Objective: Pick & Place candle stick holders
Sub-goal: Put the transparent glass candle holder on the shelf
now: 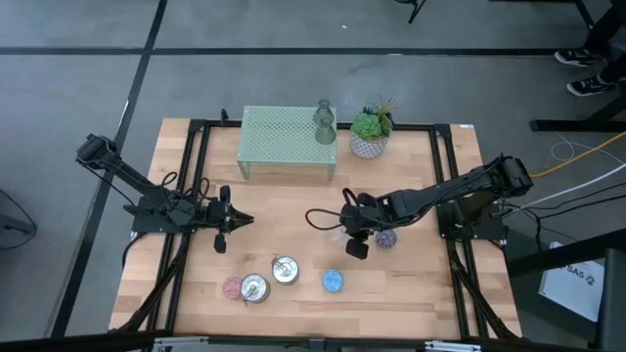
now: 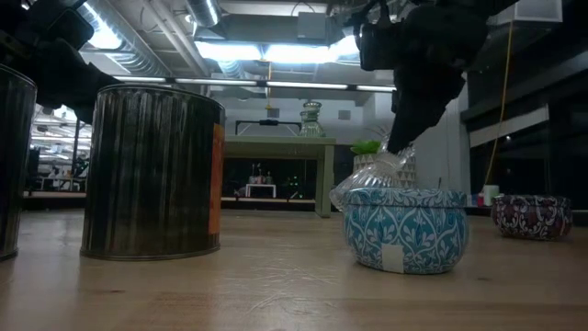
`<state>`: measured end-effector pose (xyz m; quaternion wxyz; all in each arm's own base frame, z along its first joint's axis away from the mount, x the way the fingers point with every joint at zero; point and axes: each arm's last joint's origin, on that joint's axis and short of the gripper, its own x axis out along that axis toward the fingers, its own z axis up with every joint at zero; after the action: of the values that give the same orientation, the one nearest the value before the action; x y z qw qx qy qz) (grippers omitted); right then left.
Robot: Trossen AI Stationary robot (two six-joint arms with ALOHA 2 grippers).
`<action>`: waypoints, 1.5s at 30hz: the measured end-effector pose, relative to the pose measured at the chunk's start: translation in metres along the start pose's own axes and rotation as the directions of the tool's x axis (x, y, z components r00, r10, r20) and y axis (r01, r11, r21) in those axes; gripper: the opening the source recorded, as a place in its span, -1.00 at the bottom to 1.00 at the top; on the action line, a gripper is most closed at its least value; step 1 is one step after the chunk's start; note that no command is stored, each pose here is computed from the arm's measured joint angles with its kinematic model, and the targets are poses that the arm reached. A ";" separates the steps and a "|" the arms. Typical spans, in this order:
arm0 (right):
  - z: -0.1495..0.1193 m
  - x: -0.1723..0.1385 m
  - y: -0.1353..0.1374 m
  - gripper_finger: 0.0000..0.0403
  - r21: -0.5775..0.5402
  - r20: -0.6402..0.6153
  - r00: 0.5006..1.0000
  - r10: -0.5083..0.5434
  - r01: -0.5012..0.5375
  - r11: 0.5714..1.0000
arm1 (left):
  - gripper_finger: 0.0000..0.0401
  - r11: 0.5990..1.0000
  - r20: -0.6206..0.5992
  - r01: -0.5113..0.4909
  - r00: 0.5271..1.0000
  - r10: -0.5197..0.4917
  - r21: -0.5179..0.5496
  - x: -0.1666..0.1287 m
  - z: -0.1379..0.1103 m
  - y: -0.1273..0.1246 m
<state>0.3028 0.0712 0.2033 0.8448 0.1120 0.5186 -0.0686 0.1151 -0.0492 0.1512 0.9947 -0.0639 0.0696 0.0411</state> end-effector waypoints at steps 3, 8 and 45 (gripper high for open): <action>0.000 0.000 0.000 -0.81 -0.001 0.002 1.000 0.001 -0.001 1.000 | -0.84 1.000 0.000 0.000 1.000 0.000 0.000 0.000 0.000 0.000; 0.001 0.000 0.000 -0.82 0.000 0.009 1.000 -0.003 0.003 1.000 | -0.84 1.000 0.000 0.000 1.000 0.000 0.001 0.000 0.000 0.000; 0.064 -0.053 -0.010 -0.82 -0.295 0.148 0.989 0.013 0.032 0.955 | -0.84 1.000 0.000 -0.001 1.000 0.001 0.000 0.000 0.000 0.000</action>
<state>0.3315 0.0450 0.2772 0.8880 -0.0240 0.4593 -0.0022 0.1151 -0.0491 0.1511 0.9947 -0.0639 0.0696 0.0414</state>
